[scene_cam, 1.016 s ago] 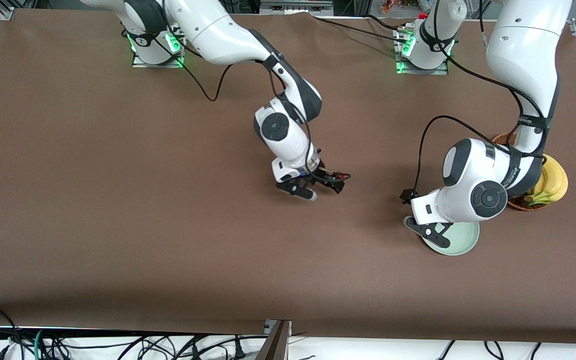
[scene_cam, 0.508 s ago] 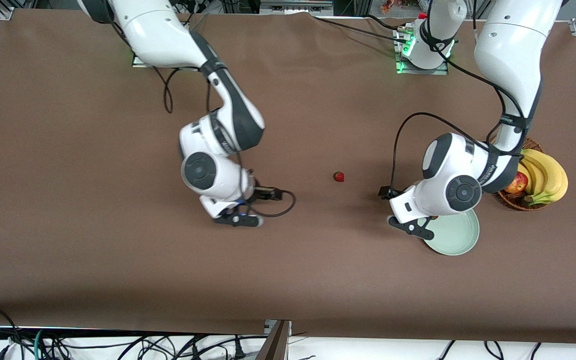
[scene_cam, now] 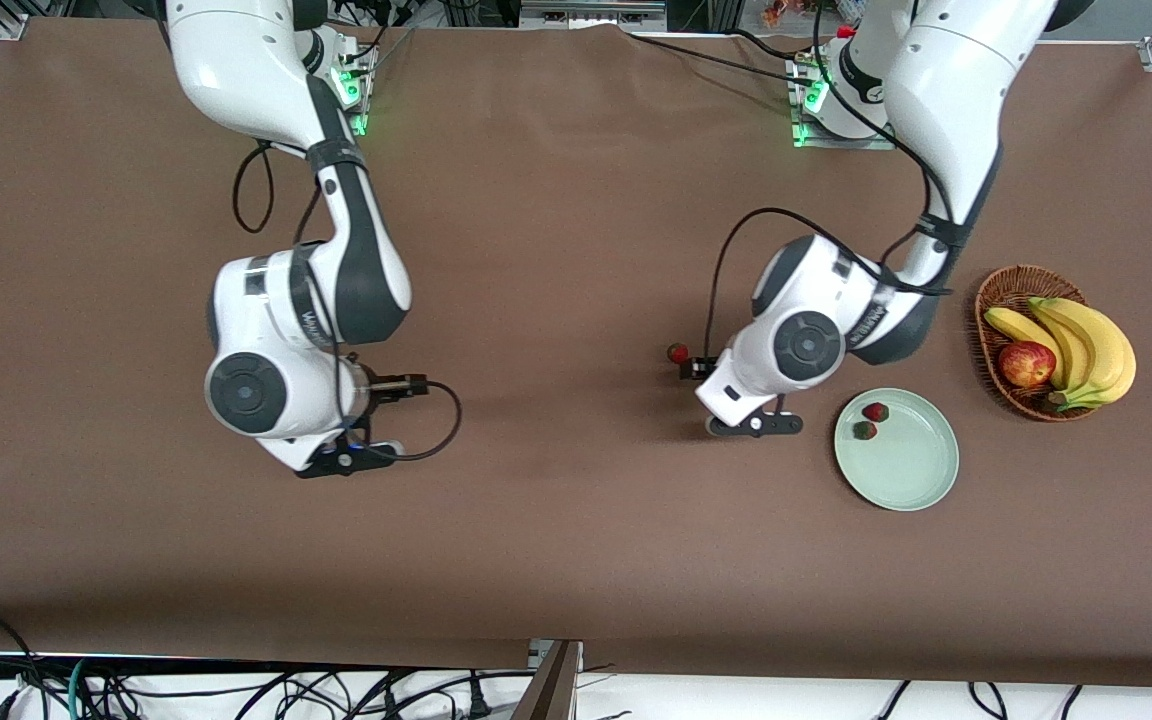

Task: Collect all strawberries into plate
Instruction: 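Grasp the strawberry with the left gripper while the right arm retracts, then carry the strawberry onto the plate and open the left gripper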

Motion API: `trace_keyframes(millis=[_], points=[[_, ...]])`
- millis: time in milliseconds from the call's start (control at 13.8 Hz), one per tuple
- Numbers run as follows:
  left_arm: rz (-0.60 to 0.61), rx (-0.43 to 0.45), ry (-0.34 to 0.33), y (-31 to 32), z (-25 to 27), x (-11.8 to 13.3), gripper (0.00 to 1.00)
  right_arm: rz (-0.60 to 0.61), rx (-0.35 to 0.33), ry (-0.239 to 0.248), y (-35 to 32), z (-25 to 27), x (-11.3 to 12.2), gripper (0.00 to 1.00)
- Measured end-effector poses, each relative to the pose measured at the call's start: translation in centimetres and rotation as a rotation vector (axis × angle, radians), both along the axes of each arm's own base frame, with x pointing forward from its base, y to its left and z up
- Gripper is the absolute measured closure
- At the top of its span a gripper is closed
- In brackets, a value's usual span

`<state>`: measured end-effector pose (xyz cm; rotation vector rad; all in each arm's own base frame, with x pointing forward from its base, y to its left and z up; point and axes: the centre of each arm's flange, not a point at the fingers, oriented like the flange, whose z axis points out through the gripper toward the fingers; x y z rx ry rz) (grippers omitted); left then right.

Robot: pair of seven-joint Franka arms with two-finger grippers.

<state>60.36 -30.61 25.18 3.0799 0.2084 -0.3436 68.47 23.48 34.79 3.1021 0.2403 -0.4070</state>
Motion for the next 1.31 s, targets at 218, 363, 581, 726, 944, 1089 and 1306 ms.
trace_keyframes(millis=[218,363,581,726,944,1089,1306], points=[[0.149,0.03,-0.003,-1.4,-3.1,-2.5,0.0,0.003,-0.07,0.007,-4.5,3.3,0.2,0.0],[0.209,0.028,-0.02,-1.8,-5.1,-3.8,0.0,0.009,-0.075,-0.003,-7.9,6.5,-0.1,0.0],[0.268,0.036,-0.02,-1.6,-6.2,-4.6,0.0,-0.029,-0.048,-0.014,-13.6,12.0,-2.7,0.0],[0.29,0.037,-0.023,-1.9,-6.2,-4.7,0.0,-0.045,-0.012,-0.027,-15.7,15.7,-5.1,0.0],[0.301,0.026,-0.036,-2.3,-6.5,-4.8,0.02,-0.072,-0.012,-0.058,-19.0,21.1,-8.7,0.0],[0.301,0.022,-0.036,-2.5,-7.0,-4.9,0.16,-0.125,-0.006,-0.125,-22.4,25.5,-10.7,0.0],[0.298,0.016,-0.039,-2.9,-7.7,-5.2,0.41,-0.172,-0.024,-0.165,-25.6,28.3,-12.5,0.0]])
